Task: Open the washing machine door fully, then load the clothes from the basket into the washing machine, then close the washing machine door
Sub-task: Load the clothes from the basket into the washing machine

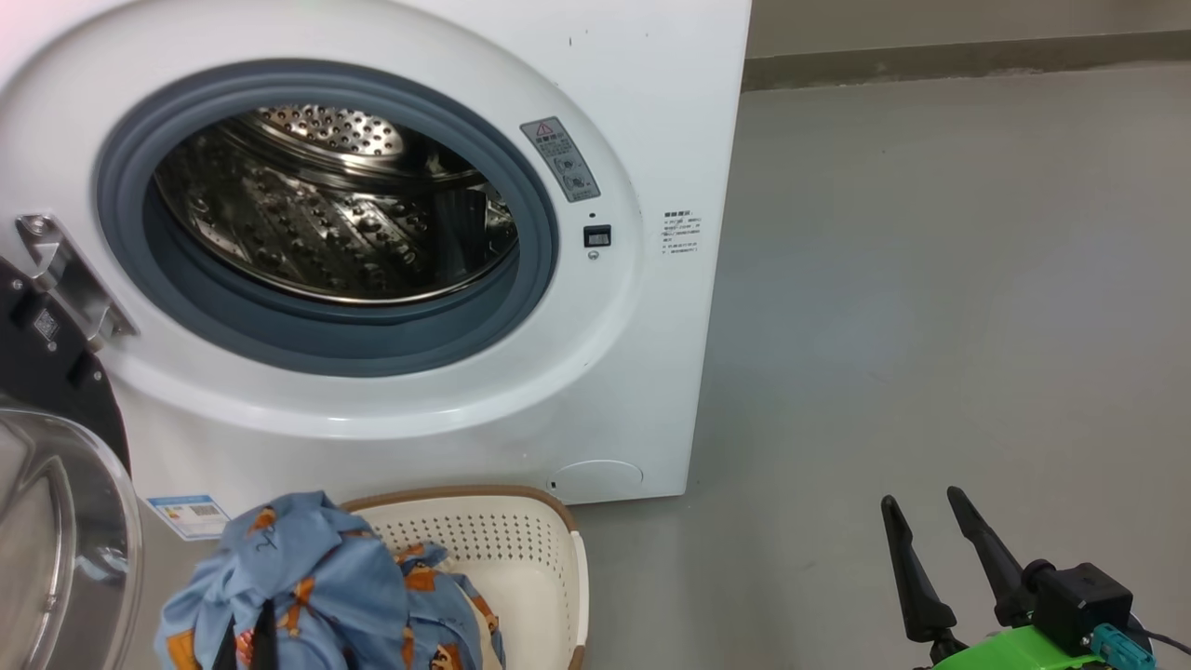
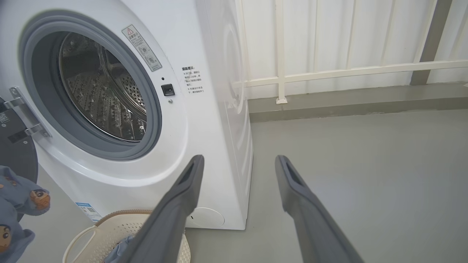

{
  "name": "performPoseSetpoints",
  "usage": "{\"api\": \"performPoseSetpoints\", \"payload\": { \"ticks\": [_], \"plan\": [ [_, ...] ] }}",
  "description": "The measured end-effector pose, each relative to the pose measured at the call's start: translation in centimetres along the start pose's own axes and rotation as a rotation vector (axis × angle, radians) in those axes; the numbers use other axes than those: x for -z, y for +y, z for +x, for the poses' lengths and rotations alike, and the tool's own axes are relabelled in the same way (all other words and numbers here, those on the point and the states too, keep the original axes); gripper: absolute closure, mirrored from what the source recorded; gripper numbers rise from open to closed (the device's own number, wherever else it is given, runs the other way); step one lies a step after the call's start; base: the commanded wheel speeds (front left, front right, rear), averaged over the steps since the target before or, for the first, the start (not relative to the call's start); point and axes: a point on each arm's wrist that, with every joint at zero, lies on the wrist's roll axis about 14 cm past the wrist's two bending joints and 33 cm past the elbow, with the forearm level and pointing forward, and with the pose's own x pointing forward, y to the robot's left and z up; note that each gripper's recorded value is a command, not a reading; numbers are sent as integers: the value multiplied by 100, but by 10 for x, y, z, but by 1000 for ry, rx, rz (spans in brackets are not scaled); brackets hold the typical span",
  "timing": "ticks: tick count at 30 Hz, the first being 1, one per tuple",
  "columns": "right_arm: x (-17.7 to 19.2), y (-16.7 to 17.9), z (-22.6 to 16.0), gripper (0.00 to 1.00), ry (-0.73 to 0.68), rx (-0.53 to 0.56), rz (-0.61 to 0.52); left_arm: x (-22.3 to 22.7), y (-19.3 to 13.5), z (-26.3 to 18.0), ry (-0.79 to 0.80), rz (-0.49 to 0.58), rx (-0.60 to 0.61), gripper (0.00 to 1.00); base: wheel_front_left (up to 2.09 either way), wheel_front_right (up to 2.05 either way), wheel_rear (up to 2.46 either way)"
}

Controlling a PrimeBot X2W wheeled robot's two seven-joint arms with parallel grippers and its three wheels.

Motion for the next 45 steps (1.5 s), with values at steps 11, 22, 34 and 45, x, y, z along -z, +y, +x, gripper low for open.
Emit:
{"api": "performPoseSetpoints", "payload": {
  "ticks": [11,22,34,45],
  "plan": [
    [20,-5,10,0,55,12,4,-17,-25,54,-62,-37,66,100,0,0,0],
    [41,-15,41,0,96,24,-2,-28,-40,144,-125,-49,99,100,0,0,0],
    [75,-30,70,0,160,37,-39,-7,-52,246,-112,-5,162,100,0,0,0],
    [116,-39,77,0,248,52,-40,35,-51,310,-40,45,173,100,0,0,0]
  ]
}}
